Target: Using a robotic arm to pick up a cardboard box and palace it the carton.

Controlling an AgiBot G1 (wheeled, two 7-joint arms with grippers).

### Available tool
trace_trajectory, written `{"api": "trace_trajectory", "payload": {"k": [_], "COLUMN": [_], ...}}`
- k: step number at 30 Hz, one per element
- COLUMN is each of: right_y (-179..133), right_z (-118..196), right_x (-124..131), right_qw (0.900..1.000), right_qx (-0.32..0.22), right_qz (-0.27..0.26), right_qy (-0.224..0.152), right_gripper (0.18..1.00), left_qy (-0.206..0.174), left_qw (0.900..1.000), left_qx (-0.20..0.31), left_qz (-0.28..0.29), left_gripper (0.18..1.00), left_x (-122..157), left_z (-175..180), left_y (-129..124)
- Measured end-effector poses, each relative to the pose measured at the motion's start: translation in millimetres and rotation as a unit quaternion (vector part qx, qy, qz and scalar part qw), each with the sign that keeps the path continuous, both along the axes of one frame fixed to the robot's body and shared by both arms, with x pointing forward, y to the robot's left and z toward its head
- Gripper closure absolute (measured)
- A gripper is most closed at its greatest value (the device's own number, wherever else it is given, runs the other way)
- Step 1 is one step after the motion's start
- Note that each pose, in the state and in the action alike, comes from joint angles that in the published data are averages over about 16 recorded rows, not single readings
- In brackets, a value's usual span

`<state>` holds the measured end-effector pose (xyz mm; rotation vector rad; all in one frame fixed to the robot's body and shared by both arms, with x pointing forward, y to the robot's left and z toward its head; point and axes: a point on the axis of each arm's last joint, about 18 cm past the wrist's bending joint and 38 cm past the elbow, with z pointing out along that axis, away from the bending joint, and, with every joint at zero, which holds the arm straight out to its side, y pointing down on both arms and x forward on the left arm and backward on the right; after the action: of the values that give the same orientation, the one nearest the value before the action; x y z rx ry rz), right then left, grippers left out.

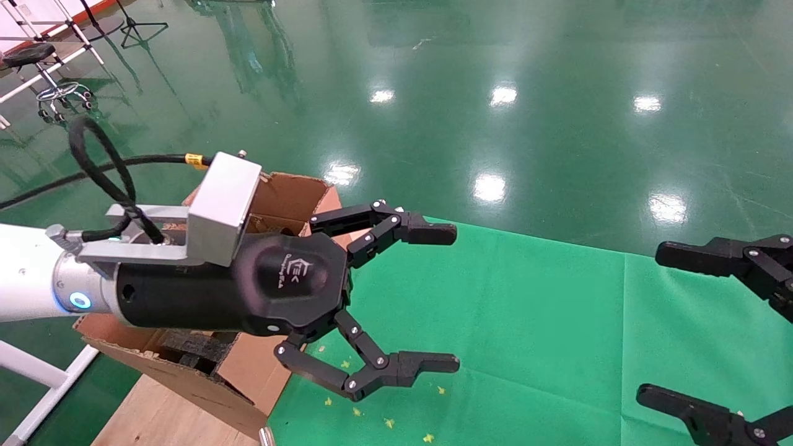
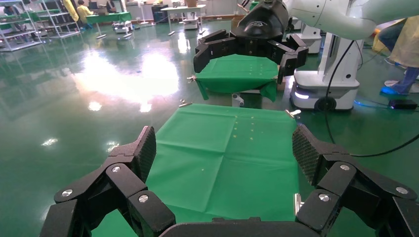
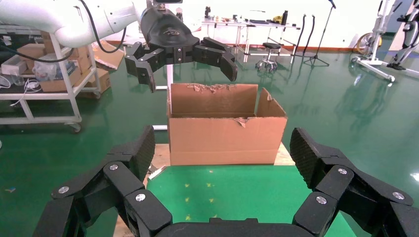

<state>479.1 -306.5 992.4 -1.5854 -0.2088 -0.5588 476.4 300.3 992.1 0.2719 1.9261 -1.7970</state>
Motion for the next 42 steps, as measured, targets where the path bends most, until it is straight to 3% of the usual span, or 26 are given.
{"api": "trace_trajectory", "payload": {"k": [42], "right_y": [0.0], "right_z": [0.0], "right_x": [0.0], "right_qw": [1.000], "right_qx": [0.000], "right_qz": [0.000], "right_qy": [0.000], "right_gripper": [0.178], "left_qy": [0.000], "left_qw": [1.0000], "left_qx": [0.000], "left_qz": [0.000], "left_gripper": [0.183], "left_x": [0.0], "left_z": [0.0], "left_y": [0.0]}}
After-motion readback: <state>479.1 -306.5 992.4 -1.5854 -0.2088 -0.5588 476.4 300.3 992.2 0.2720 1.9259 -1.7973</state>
